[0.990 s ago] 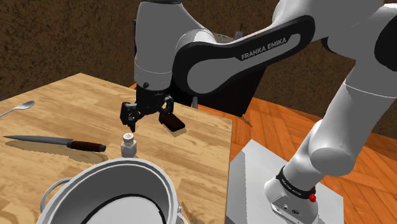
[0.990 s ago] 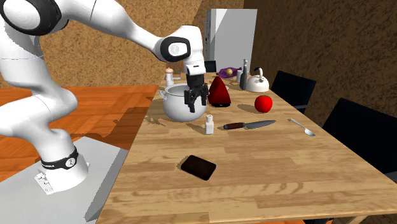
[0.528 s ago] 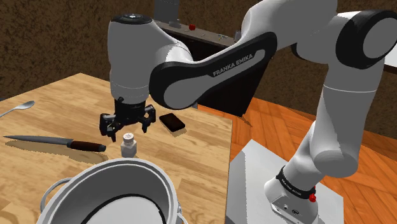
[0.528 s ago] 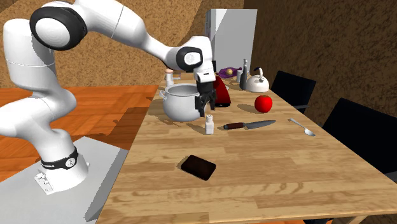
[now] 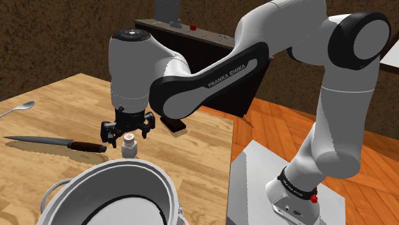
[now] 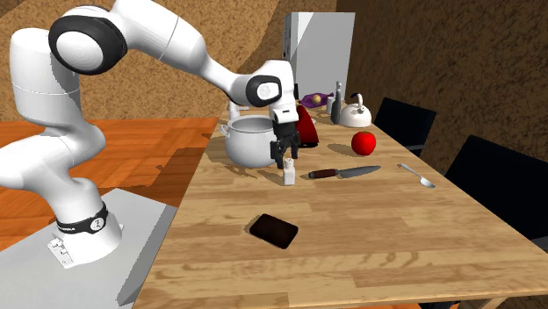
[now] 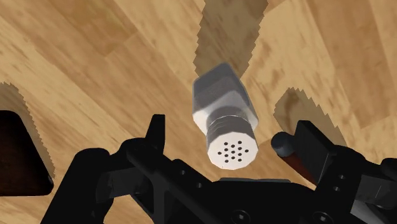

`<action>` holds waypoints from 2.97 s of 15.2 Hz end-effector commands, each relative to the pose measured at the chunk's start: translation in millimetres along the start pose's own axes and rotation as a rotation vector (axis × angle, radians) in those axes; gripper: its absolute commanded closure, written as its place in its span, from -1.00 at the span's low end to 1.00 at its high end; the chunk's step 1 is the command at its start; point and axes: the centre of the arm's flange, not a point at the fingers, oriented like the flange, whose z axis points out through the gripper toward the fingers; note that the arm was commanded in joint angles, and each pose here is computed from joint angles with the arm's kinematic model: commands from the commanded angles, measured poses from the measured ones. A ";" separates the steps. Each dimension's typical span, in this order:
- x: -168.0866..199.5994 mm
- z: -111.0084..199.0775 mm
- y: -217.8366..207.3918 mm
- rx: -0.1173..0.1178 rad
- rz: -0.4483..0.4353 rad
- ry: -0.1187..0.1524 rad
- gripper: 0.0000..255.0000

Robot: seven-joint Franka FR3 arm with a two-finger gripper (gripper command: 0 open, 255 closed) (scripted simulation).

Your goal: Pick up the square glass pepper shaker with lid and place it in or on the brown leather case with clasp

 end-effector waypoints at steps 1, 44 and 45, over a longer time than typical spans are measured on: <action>0.2 0.4 0.0 0.000 0.000 0.000 -1.00; 77.4 -103.4 144.2 0.000 0.000 0.000 1.00; 82.8 -104.5 156.2 0.000 0.000 0.000 1.00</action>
